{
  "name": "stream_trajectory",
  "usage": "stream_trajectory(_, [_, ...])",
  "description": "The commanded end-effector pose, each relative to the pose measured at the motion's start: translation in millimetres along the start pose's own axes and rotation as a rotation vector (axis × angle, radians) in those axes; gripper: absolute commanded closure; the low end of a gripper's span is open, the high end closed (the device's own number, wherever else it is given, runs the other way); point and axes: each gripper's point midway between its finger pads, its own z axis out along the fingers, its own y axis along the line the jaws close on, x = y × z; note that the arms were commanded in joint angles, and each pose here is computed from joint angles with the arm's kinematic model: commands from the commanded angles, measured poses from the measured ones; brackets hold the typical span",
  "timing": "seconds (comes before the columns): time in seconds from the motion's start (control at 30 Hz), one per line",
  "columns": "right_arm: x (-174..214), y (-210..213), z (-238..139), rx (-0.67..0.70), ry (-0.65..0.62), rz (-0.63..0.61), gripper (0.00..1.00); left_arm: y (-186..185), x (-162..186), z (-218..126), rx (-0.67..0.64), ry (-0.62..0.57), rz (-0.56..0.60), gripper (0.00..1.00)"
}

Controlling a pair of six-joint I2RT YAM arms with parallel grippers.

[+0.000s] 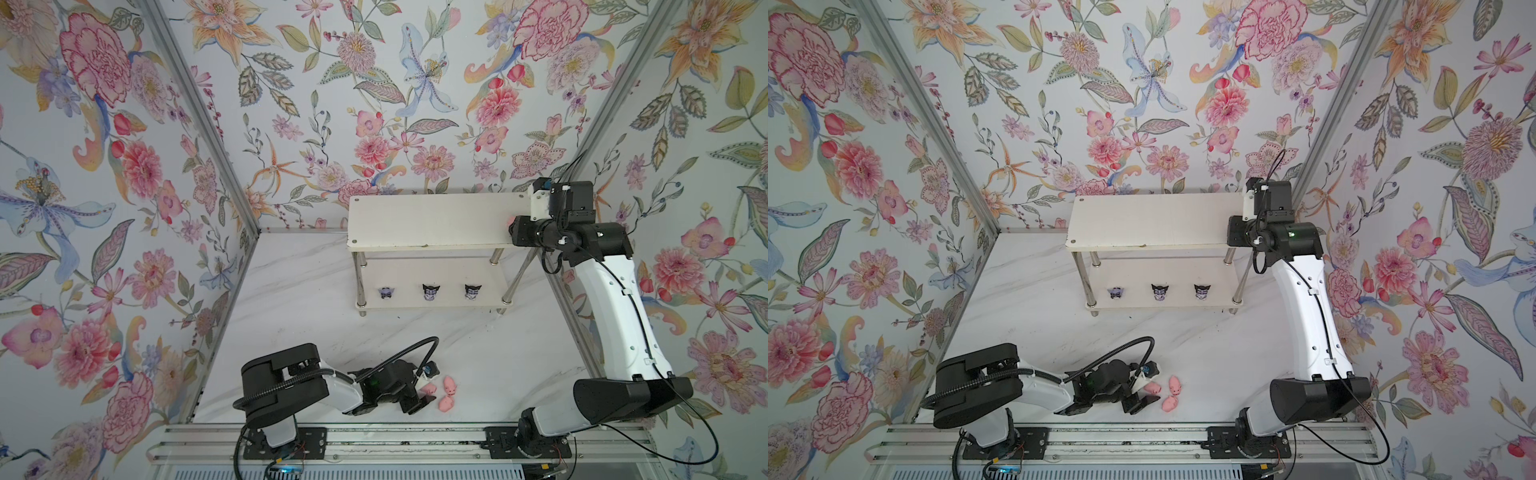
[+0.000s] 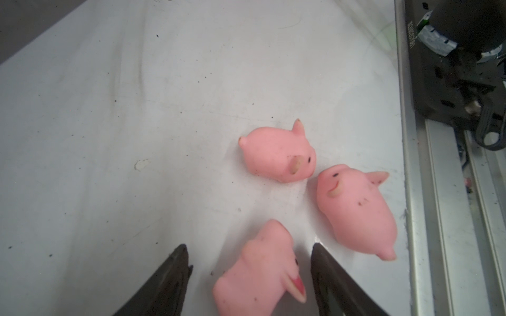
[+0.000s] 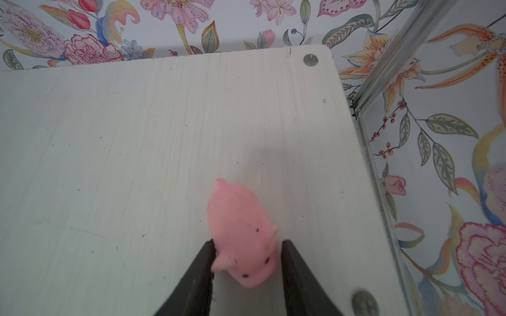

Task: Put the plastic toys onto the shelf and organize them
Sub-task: 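Lower the held pig onto the top shelf near its far corner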

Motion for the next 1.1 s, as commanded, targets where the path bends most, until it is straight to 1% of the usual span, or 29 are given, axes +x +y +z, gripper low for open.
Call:
stream_trajectory(0.0, [8,-3,-9,0.007,0.022,0.015,0.51,0,-4,3,0.012,-0.013,-0.010,0.28])
stream_trajectory(0.23, [-4,1,-20,-0.016,-0.014,0.034,0.39,1,-4,4,0.013,-0.011,-0.010,0.27])
stream_trajectory(0.33, [-11,1,-19,-0.014,-0.025,0.029,0.35,1,-3,4,0.012,-0.010,-0.010,0.27])
stream_trajectory(0.5, [-15,0,-2,-0.015,-0.005,0.004,0.34,2,-3,4,0.005,-0.011,-0.012,0.26])
stream_trajectory(0.63, [-14,1,13,-0.019,0.021,-0.012,0.36,3,-3,4,0.004,-0.009,-0.012,0.26])
stream_trajectory(0.83, [-14,1,25,-0.017,0.035,-0.018,0.44,3,-4,3,0.004,-0.010,-0.012,0.25])
stream_trajectory(0.9, [-16,-1,25,-0.002,0.032,-0.016,0.50,3,-4,3,0.005,-0.010,-0.012,0.26])
stream_trajectory(1.0, [-20,-7,23,0.032,0.015,-0.008,0.64,3,-2,4,0.007,-0.004,-0.013,0.25])
stream_trajectory(1.07, [-21,-11,21,0.062,0.004,-0.003,0.68,2,-1,5,0.008,0.001,-0.012,0.25])
